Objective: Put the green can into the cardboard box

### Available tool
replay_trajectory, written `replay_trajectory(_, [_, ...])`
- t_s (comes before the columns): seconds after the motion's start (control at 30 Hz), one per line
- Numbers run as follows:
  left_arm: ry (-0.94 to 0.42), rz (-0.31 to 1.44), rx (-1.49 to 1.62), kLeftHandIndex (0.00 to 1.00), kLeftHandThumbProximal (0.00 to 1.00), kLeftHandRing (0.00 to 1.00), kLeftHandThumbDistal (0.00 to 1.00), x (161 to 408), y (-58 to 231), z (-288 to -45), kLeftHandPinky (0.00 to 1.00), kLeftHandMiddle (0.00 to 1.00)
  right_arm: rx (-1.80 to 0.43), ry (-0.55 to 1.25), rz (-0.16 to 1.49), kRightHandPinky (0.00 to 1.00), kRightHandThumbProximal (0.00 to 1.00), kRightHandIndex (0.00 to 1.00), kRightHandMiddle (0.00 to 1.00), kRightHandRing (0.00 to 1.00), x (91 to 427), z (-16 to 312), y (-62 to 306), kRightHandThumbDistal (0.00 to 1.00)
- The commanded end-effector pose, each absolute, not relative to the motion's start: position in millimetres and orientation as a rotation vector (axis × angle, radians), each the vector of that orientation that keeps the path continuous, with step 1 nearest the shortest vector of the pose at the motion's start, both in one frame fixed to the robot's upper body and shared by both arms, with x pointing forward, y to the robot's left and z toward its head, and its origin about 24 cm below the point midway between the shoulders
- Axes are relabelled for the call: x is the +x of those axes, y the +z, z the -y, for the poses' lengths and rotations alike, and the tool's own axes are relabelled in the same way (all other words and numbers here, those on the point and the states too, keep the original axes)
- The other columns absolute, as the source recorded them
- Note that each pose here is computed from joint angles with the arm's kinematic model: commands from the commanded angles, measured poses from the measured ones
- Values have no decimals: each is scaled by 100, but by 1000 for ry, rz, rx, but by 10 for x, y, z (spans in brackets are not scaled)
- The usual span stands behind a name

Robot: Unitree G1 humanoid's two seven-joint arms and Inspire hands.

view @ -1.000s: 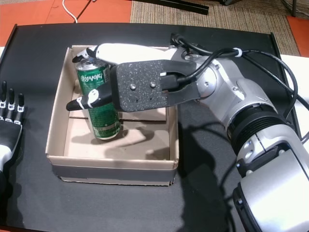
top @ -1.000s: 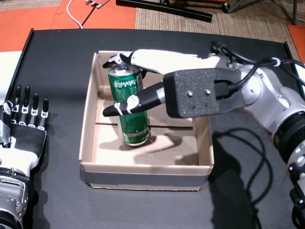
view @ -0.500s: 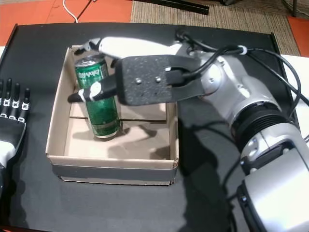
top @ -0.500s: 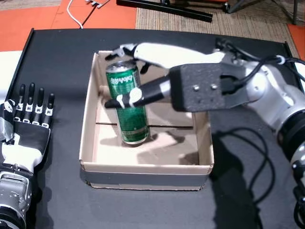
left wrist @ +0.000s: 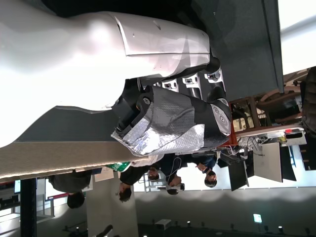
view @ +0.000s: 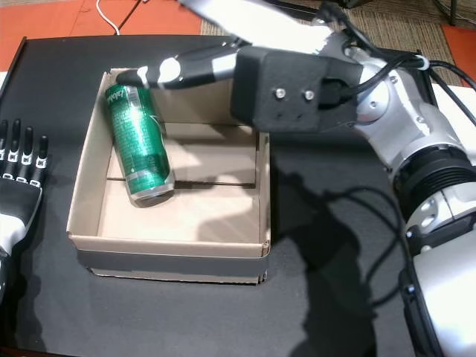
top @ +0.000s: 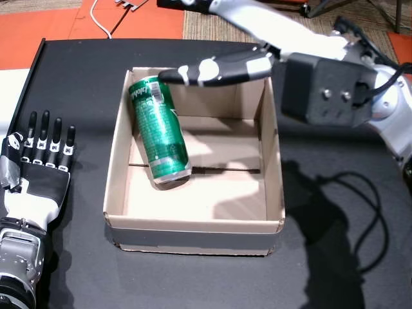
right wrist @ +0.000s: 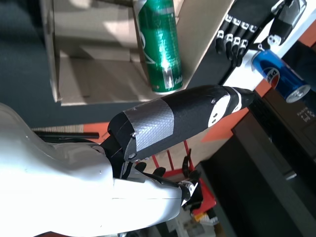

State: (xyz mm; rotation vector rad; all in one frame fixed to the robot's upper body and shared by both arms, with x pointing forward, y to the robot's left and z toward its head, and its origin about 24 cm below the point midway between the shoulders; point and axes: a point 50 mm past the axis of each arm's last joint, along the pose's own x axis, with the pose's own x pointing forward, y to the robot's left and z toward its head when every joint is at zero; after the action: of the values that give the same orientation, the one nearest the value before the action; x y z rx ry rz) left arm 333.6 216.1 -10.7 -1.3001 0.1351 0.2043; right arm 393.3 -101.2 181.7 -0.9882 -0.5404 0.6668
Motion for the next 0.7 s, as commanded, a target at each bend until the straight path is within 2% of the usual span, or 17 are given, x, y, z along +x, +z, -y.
replay_trajectory(0.0, [301, -323, -1302, 53, 50, 64, 0, 3063, -487, -2018, 76, 52, -994, 629, 615, 93, 68, 86, 91, 96, 3923, 1025, 1933, 98])
replay_trajectory(0.07, [299, -322, -1307, 53, 51, 63, 0, 3060, -488, -2022, 76, 52, -987, 563, 693, 90, 66, 83, 87, 92, 3894, 1033, 1936, 98])
replay_trajectory(0.2, [314, -322, -1310, 54, 46, 64, 0, 3065, -487, -2021, 75, 53, -953, 421, 833, 90, 66, 83, 87, 90, 3841, 1071, 1943, 89])
replay_trajectory(0.3, [313, -319, -1307, 54, 46, 65, 0, 3063, -488, -2024, 77, 54, -959, 382, 857, 90, 70, 83, 86, 89, 3834, 1143, 1957, 87])
replay_trajectory(0.37, [314, -320, -1311, 53, 50, 65, 0, 3063, -487, -2026, 75, 54, -949, 363, 865, 90, 69, 81, 82, 88, 3828, 1216, 1980, 88])
replay_trajectory(0.5, [312, -320, -1308, 54, 51, 65, 0, 3064, -487, -2023, 75, 54, -913, 308, 890, 88, 68, 72, 77, 86, 3806, 1367, 2030, 87])
replay_trajectory(0.67, [311, -318, -1311, 51, 53, 65, 0, 3068, -482, -2023, 77, 53, -851, 255, 892, 85, 57, 69, 77, 85, 3766, 1572, 2050, 89])
